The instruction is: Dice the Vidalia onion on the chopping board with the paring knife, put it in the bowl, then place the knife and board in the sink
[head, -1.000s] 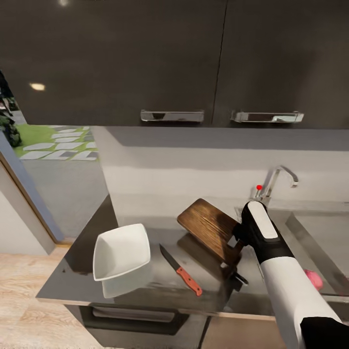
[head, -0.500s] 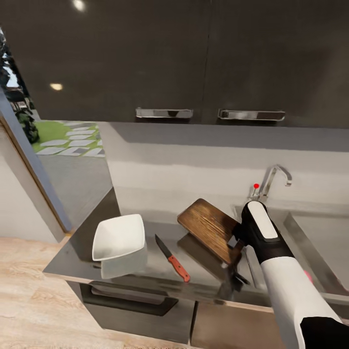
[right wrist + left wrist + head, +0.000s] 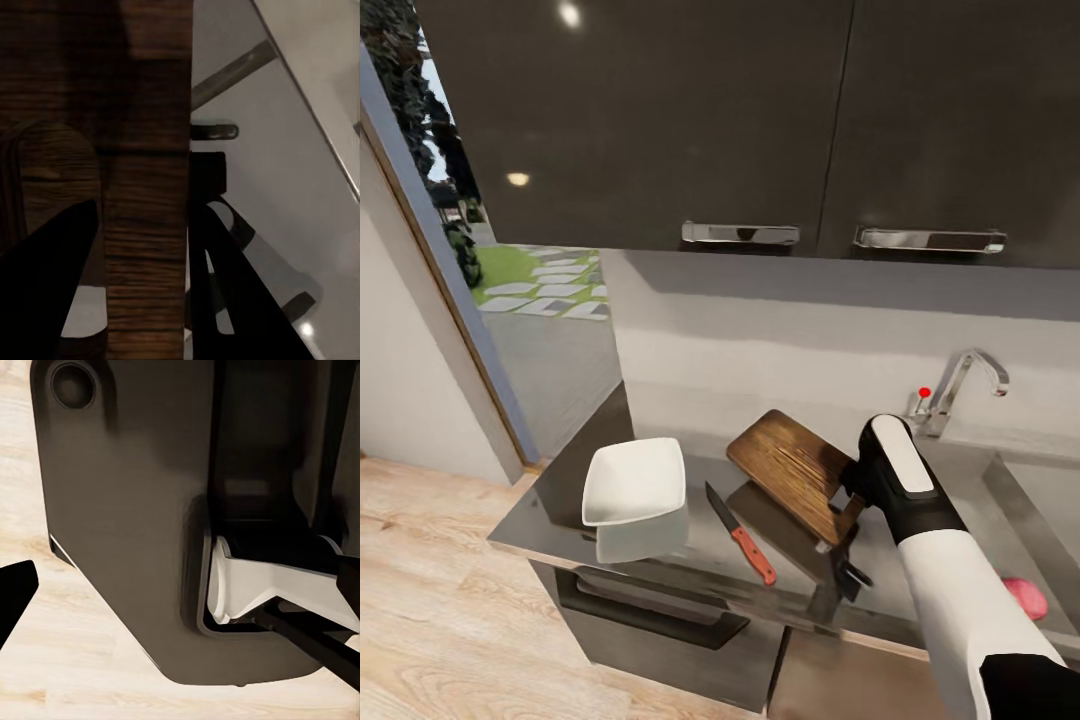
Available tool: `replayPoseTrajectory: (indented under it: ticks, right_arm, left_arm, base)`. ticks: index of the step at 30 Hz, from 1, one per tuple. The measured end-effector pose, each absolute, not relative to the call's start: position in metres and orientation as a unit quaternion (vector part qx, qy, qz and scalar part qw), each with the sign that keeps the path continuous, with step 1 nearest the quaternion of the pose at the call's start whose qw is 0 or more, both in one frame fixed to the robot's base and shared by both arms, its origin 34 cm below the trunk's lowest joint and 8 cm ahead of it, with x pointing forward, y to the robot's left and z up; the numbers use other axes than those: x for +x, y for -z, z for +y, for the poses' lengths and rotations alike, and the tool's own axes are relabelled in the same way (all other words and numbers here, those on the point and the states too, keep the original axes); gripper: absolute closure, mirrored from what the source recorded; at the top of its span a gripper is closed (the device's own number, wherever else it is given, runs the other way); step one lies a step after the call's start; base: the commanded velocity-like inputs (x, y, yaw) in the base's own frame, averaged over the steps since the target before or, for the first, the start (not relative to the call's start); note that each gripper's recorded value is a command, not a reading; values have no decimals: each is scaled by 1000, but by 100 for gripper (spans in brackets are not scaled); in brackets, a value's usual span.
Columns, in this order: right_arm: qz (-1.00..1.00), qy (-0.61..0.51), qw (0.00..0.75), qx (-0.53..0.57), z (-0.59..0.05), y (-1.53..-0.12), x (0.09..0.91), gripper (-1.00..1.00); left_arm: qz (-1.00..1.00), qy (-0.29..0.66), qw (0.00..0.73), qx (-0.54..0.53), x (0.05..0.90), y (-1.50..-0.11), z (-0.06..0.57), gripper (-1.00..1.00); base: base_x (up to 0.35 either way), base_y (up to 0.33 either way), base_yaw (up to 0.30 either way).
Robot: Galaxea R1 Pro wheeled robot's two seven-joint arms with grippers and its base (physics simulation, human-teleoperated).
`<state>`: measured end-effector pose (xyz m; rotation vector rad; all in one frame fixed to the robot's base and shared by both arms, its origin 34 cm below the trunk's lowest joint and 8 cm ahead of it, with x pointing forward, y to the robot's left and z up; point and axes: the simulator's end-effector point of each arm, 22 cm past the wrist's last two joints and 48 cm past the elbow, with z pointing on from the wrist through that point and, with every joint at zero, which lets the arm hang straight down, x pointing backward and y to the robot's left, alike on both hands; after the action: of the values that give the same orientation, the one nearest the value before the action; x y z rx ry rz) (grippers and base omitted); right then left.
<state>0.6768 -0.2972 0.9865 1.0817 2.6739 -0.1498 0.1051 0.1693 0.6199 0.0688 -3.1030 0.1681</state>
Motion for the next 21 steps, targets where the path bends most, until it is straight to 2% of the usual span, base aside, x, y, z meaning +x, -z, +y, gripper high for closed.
replayPoseTrajectory:
  ticks: [8,14,21]
  right_arm:
    - [907,54,125,398,-326,-987,674,100]
    - [894,85,138,418,-382,-994,669,100]
    - [914,87,130,373,-395,-996,667,100]
  left_arm:
    - [-998,-54,17,22,105,-620,169,-100]
    - [-998,-54,17,22,105,-620,169,-100]
    - [-998,-54,17,22,105,-620,169,-100]
  base:
    - [0,0,1]
    - [0,0,0]
    - [0,0,0]
